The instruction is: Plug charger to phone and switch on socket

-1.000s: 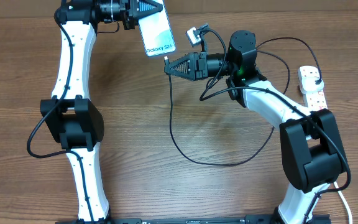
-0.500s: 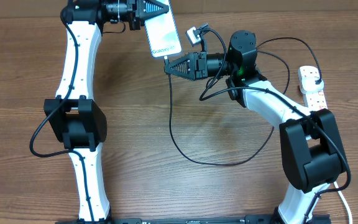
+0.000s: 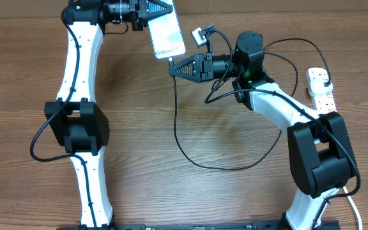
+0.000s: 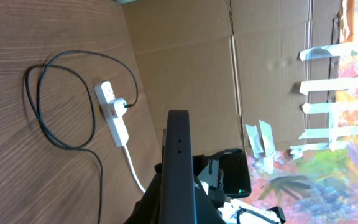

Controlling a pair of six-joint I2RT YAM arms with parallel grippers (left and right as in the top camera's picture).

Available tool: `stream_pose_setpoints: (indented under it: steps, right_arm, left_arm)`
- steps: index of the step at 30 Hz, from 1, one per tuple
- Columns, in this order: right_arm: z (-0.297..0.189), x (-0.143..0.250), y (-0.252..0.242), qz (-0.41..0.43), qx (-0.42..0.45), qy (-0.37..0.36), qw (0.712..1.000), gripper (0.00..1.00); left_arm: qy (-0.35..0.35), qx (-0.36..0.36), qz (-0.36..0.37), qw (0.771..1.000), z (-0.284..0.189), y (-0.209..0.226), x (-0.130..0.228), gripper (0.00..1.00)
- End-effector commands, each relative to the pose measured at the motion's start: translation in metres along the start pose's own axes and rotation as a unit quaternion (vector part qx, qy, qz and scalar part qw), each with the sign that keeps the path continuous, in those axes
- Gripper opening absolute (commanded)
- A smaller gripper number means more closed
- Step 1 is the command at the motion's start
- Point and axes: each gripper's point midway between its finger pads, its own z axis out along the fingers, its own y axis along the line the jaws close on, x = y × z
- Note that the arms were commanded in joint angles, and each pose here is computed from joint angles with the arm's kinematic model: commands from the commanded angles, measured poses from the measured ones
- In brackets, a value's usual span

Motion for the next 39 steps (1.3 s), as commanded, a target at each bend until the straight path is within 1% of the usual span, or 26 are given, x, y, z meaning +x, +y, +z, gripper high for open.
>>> stream_pose_setpoints:
  steps: [1,7,21,32,39]
  right_arm:
    - [0.000,-0.004,0.003,-0.008,-0.002,-0.003,1.000,0.04]
    - [0.000,-0.005,0.003,-0.008,-0.001,-0.005,1.000,0.04]
    - [0.000,-0.008,0.001,-0.008,0.003,-0.013,1.000,0.04]
    - [-0.001,-0.016,-0.002,0.004,0.013,-0.038,0.999,0.04]
    - [-0.002,-0.026,-0.005,0.021,0.023,-0.067,0.997,0.04]
  left_arm:
    - [0.016,0.022,0.037,0.999,0.001,-0.012,0.004,0.04]
    - [0.026,0.034,0.040,0.998,0.000,-0.016,0.007,0.04]
    - [0.028,0.036,0.031,0.998,0.002,-0.017,0.008,0.04]
    - [0.030,0.036,0.030,0.998,0.003,-0.017,0.009,0.04]
    - [0.030,0.036,0.031,0.998,0.003,-0.017,0.009,0.04]
